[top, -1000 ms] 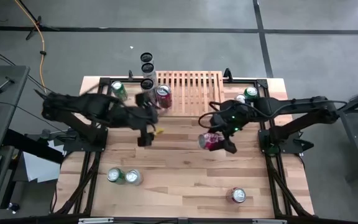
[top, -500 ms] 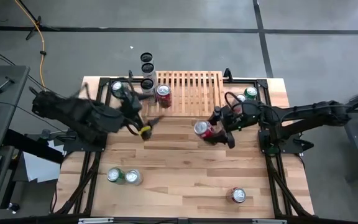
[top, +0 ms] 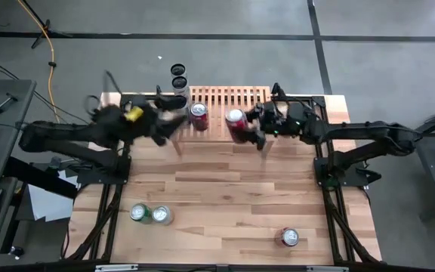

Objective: Place canned beverage on shelf
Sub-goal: Put the left red-white soda can on the shelf aligned with the other red-white soda can

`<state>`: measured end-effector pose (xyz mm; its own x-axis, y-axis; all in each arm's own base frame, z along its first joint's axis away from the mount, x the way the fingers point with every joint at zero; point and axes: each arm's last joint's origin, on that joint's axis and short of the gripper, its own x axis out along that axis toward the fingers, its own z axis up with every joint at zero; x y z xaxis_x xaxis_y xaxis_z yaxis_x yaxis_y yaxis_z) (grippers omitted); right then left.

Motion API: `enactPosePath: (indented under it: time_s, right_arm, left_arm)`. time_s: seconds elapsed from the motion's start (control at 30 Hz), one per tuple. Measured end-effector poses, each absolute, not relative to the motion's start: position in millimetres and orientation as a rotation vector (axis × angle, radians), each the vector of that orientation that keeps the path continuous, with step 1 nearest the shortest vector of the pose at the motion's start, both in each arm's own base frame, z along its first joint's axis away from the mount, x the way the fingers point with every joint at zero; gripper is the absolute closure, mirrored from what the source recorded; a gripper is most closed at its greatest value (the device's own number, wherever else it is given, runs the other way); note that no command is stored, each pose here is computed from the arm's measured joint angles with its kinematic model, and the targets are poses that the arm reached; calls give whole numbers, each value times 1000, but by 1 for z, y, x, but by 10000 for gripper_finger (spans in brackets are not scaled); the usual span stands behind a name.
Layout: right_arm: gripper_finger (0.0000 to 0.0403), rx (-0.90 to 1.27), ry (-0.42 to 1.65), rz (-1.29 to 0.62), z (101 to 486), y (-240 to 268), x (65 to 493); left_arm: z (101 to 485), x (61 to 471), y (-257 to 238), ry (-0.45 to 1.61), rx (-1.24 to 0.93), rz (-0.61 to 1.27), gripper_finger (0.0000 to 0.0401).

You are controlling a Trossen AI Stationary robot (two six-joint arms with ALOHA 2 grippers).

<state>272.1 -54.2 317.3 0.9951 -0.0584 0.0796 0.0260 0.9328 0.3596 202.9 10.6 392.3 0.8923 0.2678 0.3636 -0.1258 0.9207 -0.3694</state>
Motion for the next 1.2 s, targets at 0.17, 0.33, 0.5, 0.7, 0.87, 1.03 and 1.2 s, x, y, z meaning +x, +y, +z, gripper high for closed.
enactPosePath:
  time_s: [0.17,0.33,0.5,0.7,0.87,1.03,1.2]
  right_arm:
    - [102,302,-60,-134,314,-84,311]
    - [102,257,-51,-222,306,-118,335]
    - [102,269,-180,-271,304,-144,330]
    - [102,282,-290,-257,284,-153,331]
    - [102,280,-295,-228,259,-153,347]
    - [102,283,-315,-233,239,-160,353]
    - [102,302,-280,-216,225,-166,356]
  left_arm:
    - [418,163,26,-421,-218,211,16]
    - [424,146,32,-309,-150,218,16]
    - [430,137,32,-316,-140,180,16]
    - [436,135,33,-378,-143,229,16]
    - [437,139,35,-399,-151,286,16]
    - [436,141,38,-400,-163,347,16]
    - [435,141,39,-404,-178,387,16]
